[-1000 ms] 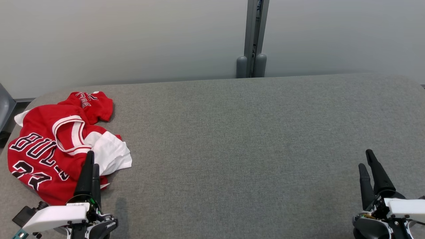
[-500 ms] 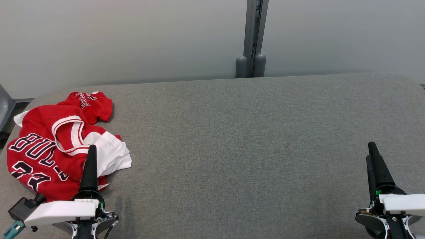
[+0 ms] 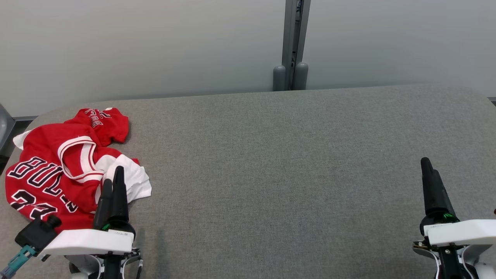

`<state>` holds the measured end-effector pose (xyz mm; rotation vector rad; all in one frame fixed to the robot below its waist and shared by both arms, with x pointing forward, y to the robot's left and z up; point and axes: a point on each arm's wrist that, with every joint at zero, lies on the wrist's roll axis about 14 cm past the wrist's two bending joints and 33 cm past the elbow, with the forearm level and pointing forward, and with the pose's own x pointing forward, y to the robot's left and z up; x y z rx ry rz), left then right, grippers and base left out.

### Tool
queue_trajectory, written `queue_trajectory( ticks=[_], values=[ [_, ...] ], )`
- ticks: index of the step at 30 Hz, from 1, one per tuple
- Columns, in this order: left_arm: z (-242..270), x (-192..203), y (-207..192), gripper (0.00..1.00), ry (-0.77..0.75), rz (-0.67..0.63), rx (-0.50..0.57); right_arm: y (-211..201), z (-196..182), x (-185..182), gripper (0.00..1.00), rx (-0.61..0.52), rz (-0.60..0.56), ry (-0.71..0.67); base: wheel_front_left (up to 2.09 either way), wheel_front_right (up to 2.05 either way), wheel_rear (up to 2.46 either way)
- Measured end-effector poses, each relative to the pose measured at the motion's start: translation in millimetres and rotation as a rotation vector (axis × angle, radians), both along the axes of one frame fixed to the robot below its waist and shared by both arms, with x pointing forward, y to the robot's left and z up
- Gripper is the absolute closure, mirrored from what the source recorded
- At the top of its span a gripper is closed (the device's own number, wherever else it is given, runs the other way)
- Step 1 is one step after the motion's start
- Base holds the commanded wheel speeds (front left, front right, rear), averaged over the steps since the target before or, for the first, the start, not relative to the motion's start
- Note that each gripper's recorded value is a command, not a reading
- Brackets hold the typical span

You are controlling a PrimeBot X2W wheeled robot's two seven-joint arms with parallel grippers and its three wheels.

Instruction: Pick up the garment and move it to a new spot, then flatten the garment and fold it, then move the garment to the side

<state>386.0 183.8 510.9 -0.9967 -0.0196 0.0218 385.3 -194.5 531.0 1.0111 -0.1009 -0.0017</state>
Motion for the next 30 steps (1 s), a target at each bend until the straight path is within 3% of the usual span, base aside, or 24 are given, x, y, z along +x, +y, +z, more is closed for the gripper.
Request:
queue_trajectory(
  ticks=[18,30],
  values=[
    [-1,2,-19,0.0,0.009,-0.028,0.38,14,10,1,0.0,-0.386,0.011,-0.037,0.0,0.0,0.0],
    [-1,2,-23,0.0,-0.001,-0.024,0.535,24,17,1,0.0,-0.553,0.022,-0.076,0.0,0.0,0.0]
  ],
)
